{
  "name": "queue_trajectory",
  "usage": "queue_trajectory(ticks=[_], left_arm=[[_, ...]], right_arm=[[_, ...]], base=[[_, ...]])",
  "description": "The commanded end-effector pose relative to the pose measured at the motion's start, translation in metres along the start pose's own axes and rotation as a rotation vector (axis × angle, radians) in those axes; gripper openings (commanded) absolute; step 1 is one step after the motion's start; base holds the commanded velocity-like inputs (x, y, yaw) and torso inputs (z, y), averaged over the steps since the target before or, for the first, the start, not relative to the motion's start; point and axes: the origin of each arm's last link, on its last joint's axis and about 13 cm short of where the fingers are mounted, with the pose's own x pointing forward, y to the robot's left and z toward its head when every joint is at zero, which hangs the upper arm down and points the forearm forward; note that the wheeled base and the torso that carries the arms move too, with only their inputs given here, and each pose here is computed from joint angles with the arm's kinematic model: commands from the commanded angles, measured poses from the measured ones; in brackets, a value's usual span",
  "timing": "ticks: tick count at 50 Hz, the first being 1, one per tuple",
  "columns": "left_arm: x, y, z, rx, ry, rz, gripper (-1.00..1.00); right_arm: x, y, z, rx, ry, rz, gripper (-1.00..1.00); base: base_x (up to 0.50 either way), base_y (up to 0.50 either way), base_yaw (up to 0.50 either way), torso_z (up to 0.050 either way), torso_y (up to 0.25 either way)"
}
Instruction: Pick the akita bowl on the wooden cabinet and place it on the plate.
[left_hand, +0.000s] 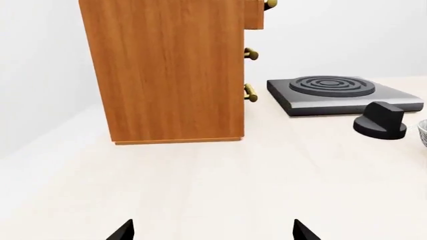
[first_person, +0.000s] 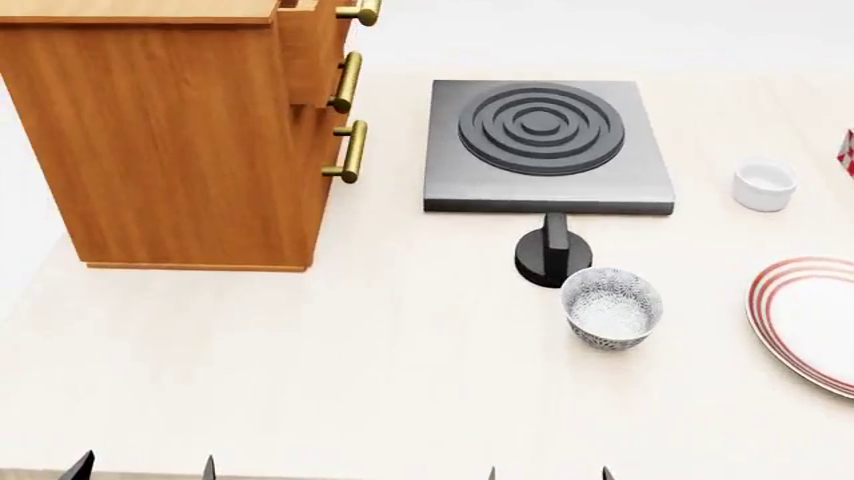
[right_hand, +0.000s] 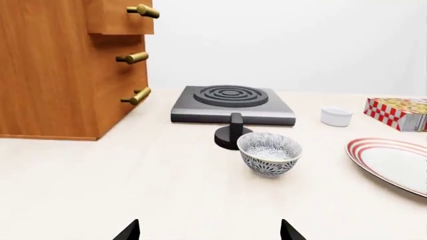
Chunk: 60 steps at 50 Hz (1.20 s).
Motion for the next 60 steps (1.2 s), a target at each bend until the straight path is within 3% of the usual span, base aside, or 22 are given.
queue_trajectory(ticks=[1,22,27,28,30,31,35,40,46,49,54,60], left_arm=[[-0.001,-0.001,0.0,0.0,0.0,-0.001,1.0],[0.0,-0.001,0.0,0.004,-0.001,0.003,1.0],[-0.001,0.0,0.007,0.059,-0.035,0.024,1.0],[0.007,0.003,0.037,0.059,-0.114,0.044,1.0],[0.009,0.002,0.041,0.054,-0.119,0.041,1.0],[0.022,-0.004,0.065,0.096,-0.15,0.045,1.0],[0.024,-0.005,0.07,0.134,-0.106,0.071,1.0],[0.028,-0.005,0.076,0.12,-0.101,0.083,1.0],[0.028,-0.003,0.09,0.054,-0.162,0.049,1.0],[0.028,-0.002,0.091,0.113,-0.223,0.061,1.0],[0.027,0.0,0.093,0.089,-0.212,0.069,1.0],[0.019,0.001,0.107,0.086,-0.277,0.044,1.0]], right_arm=[[0.001,-0.001,0.0,-0.002,0.011,-0.004,1.0],[0.002,-0.001,-0.001,-0.005,0.015,-0.006,1.0],[0.002,-0.002,0.003,0.007,-0.005,-0.013,1.0],[0.002,-0.005,0.026,0.043,-0.063,-0.029,1.0],[0.002,-0.005,0.03,0.061,-0.073,-0.03,1.0],[0.009,-0.005,0.065,0.084,-0.183,-0.017,1.0],[0.01,-0.006,0.072,0.088,-0.207,-0.016,1.0],[0.009,-0.004,0.078,0.086,-0.226,-0.009,1.0],[0.006,-0.002,0.093,0.086,-0.272,0.002,1.0],[0.002,0.0,0.098,0.078,-0.289,0.011,1.0],[-0.004,0.001,0.109,0.071,-0.325,0.015,1.0],[-0.013,0.001,0.122,0.067,-0.371,0.017,1.0]], base=[[0.0,0.0,0.0,0.0,0.0],[0.0,0.0,0.0,0.0,0.0],[0.0,0.0,0.0,0.0,0.0],[0.0,0.0,0.0,0.0,0.0],[0.0,0.0,0.0,0.0,0.0],[0.0,0.0,0.0,0.0,0.0],[0.0,0.0,0.0,0.0,0.0],[0.0,0.0,0.0,0.0,0.0],[0.0,0.0,0.0,0.0,0.0],[0.0,0.0,0.0,0.0,0.0],[0.0,0.0,0.0,0.0,0.0],[0.0,0.0,0.0,0.0,0.0]])
